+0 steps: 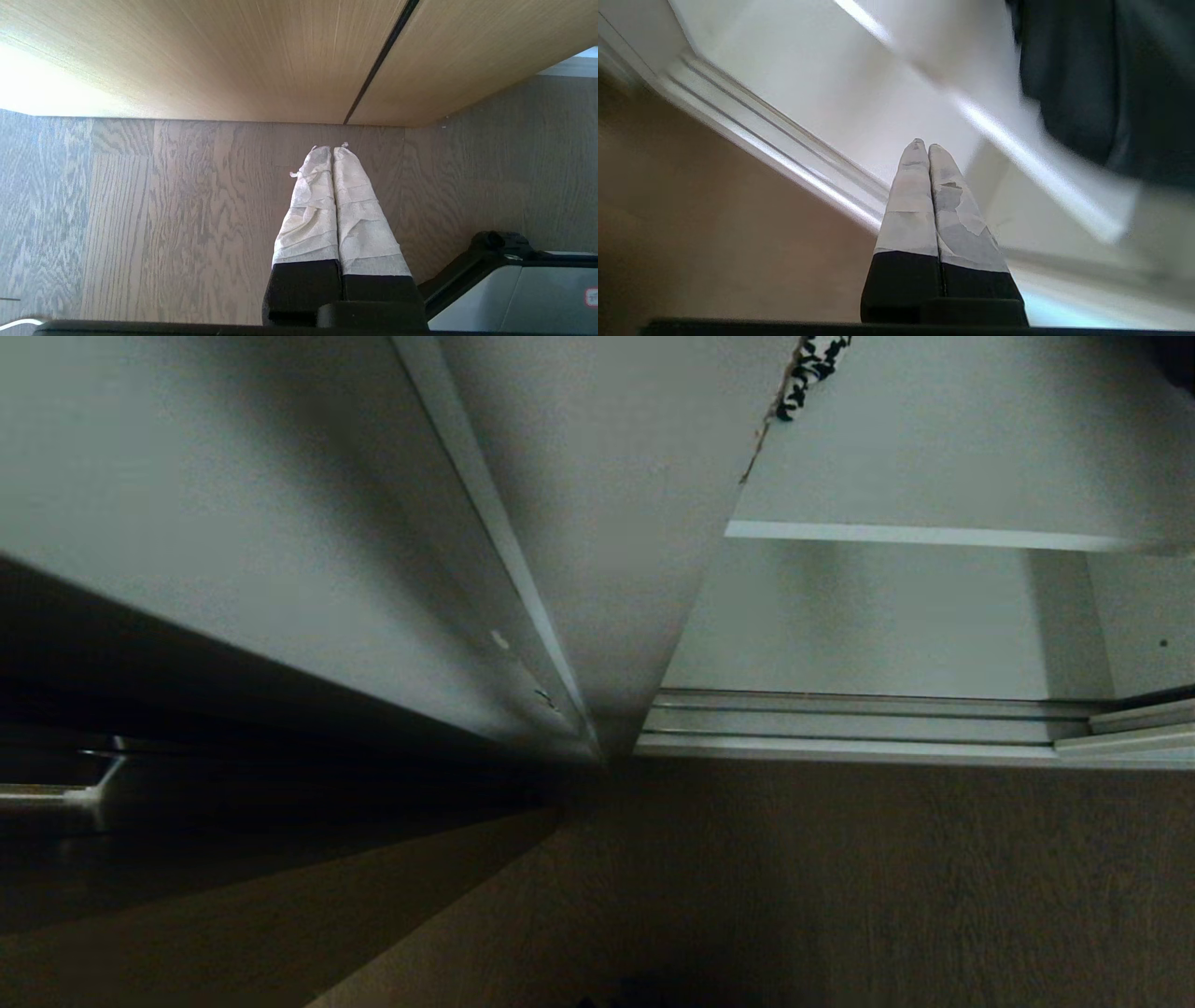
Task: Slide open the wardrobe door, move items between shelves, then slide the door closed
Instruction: Place the bag on the lower shelf
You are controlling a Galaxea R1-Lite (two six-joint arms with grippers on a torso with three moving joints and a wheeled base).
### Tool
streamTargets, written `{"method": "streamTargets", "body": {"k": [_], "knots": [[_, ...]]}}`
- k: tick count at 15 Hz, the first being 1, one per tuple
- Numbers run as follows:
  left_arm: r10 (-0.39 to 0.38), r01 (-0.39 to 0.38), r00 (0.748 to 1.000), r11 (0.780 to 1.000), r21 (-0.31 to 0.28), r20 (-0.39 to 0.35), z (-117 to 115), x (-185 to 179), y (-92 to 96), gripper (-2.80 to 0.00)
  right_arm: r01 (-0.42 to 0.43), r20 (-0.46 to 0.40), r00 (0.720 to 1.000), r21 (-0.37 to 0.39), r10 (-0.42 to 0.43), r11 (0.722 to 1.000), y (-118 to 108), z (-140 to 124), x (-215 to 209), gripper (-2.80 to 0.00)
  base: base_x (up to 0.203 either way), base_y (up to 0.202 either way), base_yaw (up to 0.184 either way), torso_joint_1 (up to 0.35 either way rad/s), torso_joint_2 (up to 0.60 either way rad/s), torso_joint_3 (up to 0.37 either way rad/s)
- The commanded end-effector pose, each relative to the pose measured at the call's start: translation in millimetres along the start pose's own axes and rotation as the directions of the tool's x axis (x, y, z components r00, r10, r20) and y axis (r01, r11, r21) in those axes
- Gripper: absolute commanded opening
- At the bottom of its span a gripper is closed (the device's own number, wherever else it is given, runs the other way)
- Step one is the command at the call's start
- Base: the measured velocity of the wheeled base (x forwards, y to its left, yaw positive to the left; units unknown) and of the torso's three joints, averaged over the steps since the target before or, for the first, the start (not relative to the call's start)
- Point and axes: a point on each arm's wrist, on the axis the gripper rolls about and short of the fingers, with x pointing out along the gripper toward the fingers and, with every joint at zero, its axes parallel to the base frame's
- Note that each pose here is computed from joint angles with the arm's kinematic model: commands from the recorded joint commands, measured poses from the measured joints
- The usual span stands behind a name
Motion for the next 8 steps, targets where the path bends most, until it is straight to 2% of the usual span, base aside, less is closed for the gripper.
{"method": "streamTargets", "body": {"k": [1,2,4,6,8], "knots": [[0.001,-0.001,1.0,1.0,0.0,-0.001,0,0,0.0,-2.8,-0.075,-0.071,0.995,-0.179,0.063,0.981,-5,7,32,-2.8,0.0,0.0,0.0,0.0,0.0,0.0],[0.001,-0.001,1.0,1.0,0.0,-0.001,0,0,0.0,-2.8,-0.105,-0.091,0.992,-0.258,0.084,0.96,-4,5,35,-2.8,0.0,0.0,0.0,0.0,0.0,0.0],[0.001,-0.001,1.0,1.0,0.0,-0.001,0,0,0.0,-2.8,-0.173,-0.128,0.983,-0.408,0.131,0.897,0,1,47,-2.8,0.0,0.0,0.0,0.0,0.0,0.0],[0.001,-0.001,1.0,1.0,0.0,-0.001,0,0,0.0,-2.8,-0.204,-0.157,0.977,-0.507,0.143,0.837,1,1,64,-2.8,0.0,0.0,0.0,0.0,0.0,0.0],[0.001,-0.001,1.0,1.0,0.0,-0.001,0,0,0.0,-2.8,-0.189,-0.172,0.979,-0.58,0.107,0.793,-5,5,81,-2.8,0.0,0.0,0.0,0.0,0.0,0.0]]}}
